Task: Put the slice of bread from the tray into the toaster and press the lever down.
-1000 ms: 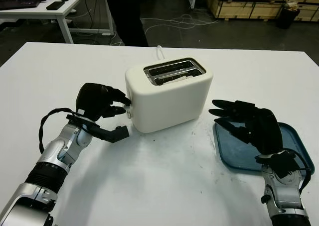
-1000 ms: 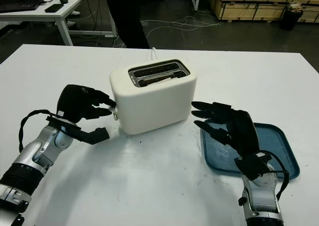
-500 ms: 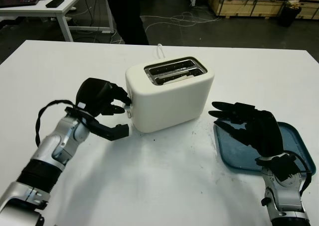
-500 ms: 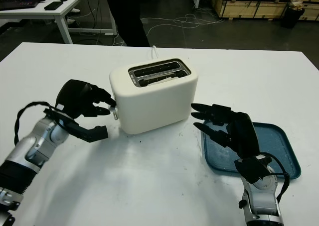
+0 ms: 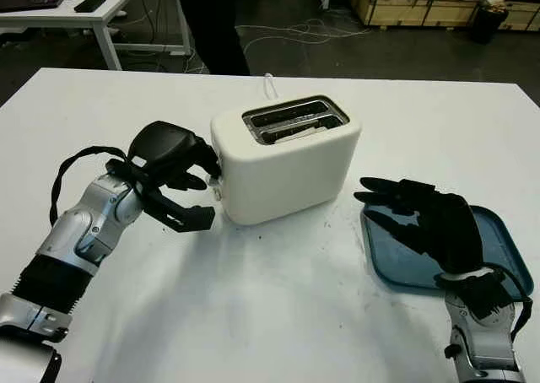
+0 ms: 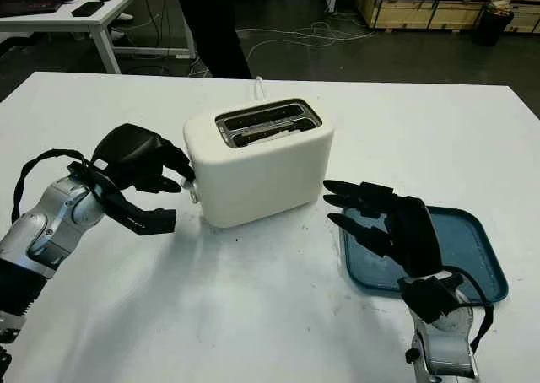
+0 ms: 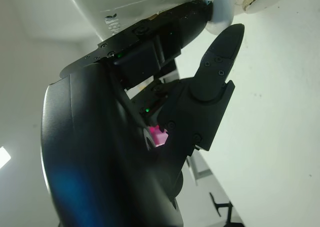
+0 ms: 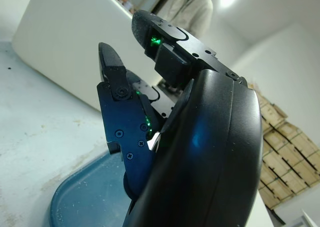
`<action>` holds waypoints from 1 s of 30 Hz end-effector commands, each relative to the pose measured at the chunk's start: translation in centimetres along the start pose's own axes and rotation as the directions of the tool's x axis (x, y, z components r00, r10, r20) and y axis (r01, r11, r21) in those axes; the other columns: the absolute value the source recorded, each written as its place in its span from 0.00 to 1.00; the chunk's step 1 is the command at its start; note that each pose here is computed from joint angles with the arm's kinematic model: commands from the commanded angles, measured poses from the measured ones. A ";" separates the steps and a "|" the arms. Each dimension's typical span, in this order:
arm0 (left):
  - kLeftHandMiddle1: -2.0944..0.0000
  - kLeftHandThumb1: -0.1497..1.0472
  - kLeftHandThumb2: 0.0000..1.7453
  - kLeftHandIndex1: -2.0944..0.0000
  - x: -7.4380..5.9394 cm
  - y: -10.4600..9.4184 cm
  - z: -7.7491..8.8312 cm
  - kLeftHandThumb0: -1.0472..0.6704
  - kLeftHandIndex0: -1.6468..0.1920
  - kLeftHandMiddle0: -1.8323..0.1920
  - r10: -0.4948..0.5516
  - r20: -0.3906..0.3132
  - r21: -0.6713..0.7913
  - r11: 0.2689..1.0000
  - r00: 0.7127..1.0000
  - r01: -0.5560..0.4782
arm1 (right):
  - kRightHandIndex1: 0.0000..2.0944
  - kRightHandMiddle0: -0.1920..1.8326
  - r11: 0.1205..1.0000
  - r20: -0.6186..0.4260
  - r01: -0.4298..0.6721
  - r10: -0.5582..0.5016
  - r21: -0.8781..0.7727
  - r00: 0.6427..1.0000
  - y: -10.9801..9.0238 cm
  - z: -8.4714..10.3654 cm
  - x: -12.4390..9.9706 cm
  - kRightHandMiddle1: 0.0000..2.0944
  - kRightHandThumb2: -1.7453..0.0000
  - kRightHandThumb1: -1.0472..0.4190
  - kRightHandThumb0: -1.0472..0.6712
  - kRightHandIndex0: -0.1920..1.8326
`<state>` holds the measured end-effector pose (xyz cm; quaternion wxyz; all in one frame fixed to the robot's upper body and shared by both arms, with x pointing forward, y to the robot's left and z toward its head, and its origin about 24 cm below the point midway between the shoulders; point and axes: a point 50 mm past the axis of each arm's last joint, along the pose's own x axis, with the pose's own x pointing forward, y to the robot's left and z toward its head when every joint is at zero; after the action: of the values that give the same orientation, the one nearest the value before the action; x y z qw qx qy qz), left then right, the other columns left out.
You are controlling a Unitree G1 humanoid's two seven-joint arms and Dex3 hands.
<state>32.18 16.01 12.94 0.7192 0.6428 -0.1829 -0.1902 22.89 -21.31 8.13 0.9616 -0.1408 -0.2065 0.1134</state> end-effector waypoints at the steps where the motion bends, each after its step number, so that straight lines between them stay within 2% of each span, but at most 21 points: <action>1: 0.79 0.75 0.00 1.00 0.1 -3.3 2.8 0.47 0.15 0.30 -0.147 0.115 -0.034 0.988 0.982 0.152 | 0.00 0.56 1.000 0.007 0.007 -0.007 0.009 1.000 -0.1 0.2 -0.3 0.00 1.00 0.10 0.49 0.62; 3: 0.86 0.76 0.00 1.00 -0.1 -3.5 3.1 0.47 0.16 0.30 -0.158 0.120 -0.037 0.986 0.980 0.164 | 0.00 0.56 1.000 0.003 0.007 -0.007 -0.001 1.000 -0.2 0.5 -0.6 0.00 1.00 0.09 0.48 0.62; 7: 0.89 0.75 0.00 0.99 -0.4 -4.8 3.8 0.48 0.15 0.26 -0.137 0.111 -0.105 0.983 0.984 0.149 | 0.00 0.56 1.000 0.001 0.008 -0.008 0.003 1.000 -0.3 0.8 -1.3 0.00 1.00 0.09 0.47 0.62; 9: 0.86 0.75 0.00 1.00 -0.6 -7.4 4.6 0.49 0.15 0.25 -0.124 0.069 -0.188 0.973 0.990 0.135 | 0.00 0.56 1.000 -0.009 0.002 -0.002 -0.010 1.000 -0.4 1.0 -1.7 0.00 1.00 0.09 0.48 0.62; 10: 0.78 0.75 0.00 1.00 -0.8 -9.2 5.3 0.51 0.16 0.28 -0.132 0.047 -0.240 0.961 0.990 0.139 | 0.00 0.56 1.000 -0.014 -0.001 0.000 -0.016 1.000 -0.5 1.0 -1.8 0.00 1.00 0.09 0.48 0.62; 12: 0.69 0.75 0.00 1.00 -1.2 -12.9 7.0 0.52 0.16 0.31 -0.196 0.034 -0.309 0.930 0.980 0.197 | 0.00 0.56 1.000 -0.022 -0.006 0.005 -0.022 1.000 -0.5 0.9 -1.9 0.00 1.00 0.09 0.48 0.62; 14: 0.66 0.76 0.01 1.00 -1.5 -15.6 8.7 0.52 0.17 0.33 -0.279 0.054 -0.335 0.900 0.959 0.281 | 0.00 0.56 0.999 -0.027 -0.014 0.013 -0.031 1.000 -0.6 0.9 -1.8 0.00 1.00 0.09 0.48 0.62; 16: 0.68 0.76 0.00 1.00 -1.8 -16.9 10.0 0.52 0.18 0.35 -0.322 0.072 -0.362 0.873 0.944 0.326 | 0.00 0.56 0.999 -0.026 -0.018 0.017 -0.031 1.000 -0.5 0.8 -1.5 0.00 1.00 0.09 0.48 0.62; 18: 0.62 0.77 0.00 0.99 -1.9 -17.2 10.5 0.51 0.17 0.37 -0.329 0.085 -0.370 0.866 0.941 0.336 | 0.00 0.56 0.999 -0.023 -0.020 0.019 -0.031 1.000 -0.5 0.7 -1.3 0.00 1.00 0.10 0.48 0.62; 20: 0.57 0.77 0.00 1.00 -1.7 -16.9 10.1 0.53 0.18 0.39 -0.326 0.080 -0.371 0.867 0.942 0.331 | 0.00 0.56 0.999 -0.022 -0.020 0.020 -0.025 1.000 -0.3 0.6 -1.1 0.00 1.00 0.10 0.48 0.62; 24: 0.60 0.75 0.00 0.99 -1.3 -16.0 9.0 0.53 0.19 0.38 -0.283 0.087 -0.337 0.894 0.955 0.295 | 0.01 0.56 0.999 -0.025 -0.017 0.016 -0.027 1.000 -0.1 0.5 -0.9 0.00 1.00 0.10 0.47 0.62; 28: 0.67 0.76 0.00 1.00 -1.0 -15.5 8.4 0.53 0.18 0.35 -0.305 0.084 -0.305 0.898 0.949 0.315 | 0.00 0.56 1.000 -0.017 -0.012 0.012 -0.019 1.000 0.1 0.5 -0.9 0.00 1.00 0.09 0.48 0.62; 30: 0.65 0.76 0.00 0.99 -0.9 -15.2 8.2 0.53 0.17 0.34 -0.298 0.082 -0.300 0.903 0.951 0.308 | 0.00 0.56 1.000 -0.015 -0.011 0.010 -0.024 1.000 0.1 0.5 -0.9 0.00 1.00 0.09 0.48 0.62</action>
<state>31.74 15.52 7.73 0.8209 0.5434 -0.1625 -0.0664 21.21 -21.74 8.26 0.9601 -0.1581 -0.2008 0.1133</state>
